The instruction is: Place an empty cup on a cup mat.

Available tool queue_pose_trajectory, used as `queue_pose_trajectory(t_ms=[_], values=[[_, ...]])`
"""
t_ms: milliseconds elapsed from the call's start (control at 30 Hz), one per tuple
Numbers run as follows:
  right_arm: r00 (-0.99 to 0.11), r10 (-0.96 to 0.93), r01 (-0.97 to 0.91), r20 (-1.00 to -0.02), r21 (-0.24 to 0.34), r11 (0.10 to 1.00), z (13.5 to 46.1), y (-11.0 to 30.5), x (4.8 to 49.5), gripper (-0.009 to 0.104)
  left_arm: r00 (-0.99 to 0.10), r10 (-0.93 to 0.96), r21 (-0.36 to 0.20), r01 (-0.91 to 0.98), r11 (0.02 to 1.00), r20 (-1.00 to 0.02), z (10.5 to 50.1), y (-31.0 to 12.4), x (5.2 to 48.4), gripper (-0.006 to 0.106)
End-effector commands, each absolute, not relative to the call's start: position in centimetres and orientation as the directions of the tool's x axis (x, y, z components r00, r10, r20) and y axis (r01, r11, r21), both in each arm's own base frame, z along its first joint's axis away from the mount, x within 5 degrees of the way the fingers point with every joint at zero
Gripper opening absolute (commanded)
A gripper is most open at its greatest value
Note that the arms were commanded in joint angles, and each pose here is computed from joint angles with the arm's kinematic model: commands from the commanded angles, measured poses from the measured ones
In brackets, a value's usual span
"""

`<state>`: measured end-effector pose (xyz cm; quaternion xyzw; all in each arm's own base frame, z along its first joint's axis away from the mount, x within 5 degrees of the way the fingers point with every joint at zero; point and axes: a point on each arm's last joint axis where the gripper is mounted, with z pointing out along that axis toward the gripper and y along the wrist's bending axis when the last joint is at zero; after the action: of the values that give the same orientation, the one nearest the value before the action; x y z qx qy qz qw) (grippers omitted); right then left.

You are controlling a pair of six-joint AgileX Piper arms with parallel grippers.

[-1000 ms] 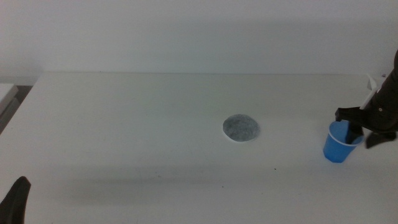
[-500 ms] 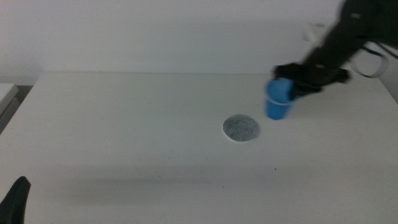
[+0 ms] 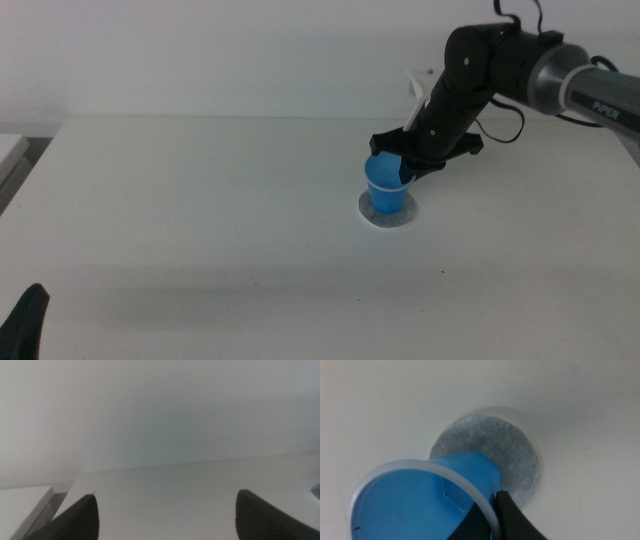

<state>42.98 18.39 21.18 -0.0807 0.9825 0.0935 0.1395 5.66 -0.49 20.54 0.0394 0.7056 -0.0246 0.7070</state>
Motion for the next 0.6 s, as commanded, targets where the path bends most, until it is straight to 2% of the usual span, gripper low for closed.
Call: queue_pose_trajectory(t_ms=[0, 67, 133, 367, 467, 567], values=[[-0.946, -0.125, -0.180, -0.298, 0.165, 0.970, 21.1, 18.5, 43.2, -0.001, 0.018, 0.010, 0.011, 0.094, 0.995, -1.000, 20.7, -0.5, 5.6, 0.094], [-0.947, -0.128, -0.181, -0.293, 0.159, 0.971, 20.7, 18.5, 43.3, 0.003, 0.018, 0.010, 0.011, 0.094, 0.995, -1.000, 20.7, -0.5, 5.6, 0.094], [-0.947, -0.132, -0.183, -0.294, 0.152, 0.971, 20.7, 18.4, 43.3, 0.012, 0.018, 0.010, 0.011, 0.094, 0.995, -1.000, 20.7, -0.5, 5.6, 0.094], [-0.940, -0.179, -0.223, -0.291, 0.125, 0.967, 21.3, 18.2, 43.0, 0.067, 0.018, 0.010, 0.011, 0.094, 0.995, -1.000, 20.7, -0.5, 5.6, 0.094], [-0.929, -0.220, -0.266, -0.297, 0.125, 0.956, 23.8, 17.5, 42.2, 0.082, 0.018, 0.010, 0.011, 0.094, 0.995, -1.000, 20.7, -0.5, 5.6, 0.094], [-0.915, -0.227, -0.282, -0.332, 0.125, 0.951, 27.8, 16.3, 40.7, 0.088, 0.018, 0.010, 0.011, 0.094, 0.995, -1.000, 20.7, -0.5, 5.6, 0.094]])
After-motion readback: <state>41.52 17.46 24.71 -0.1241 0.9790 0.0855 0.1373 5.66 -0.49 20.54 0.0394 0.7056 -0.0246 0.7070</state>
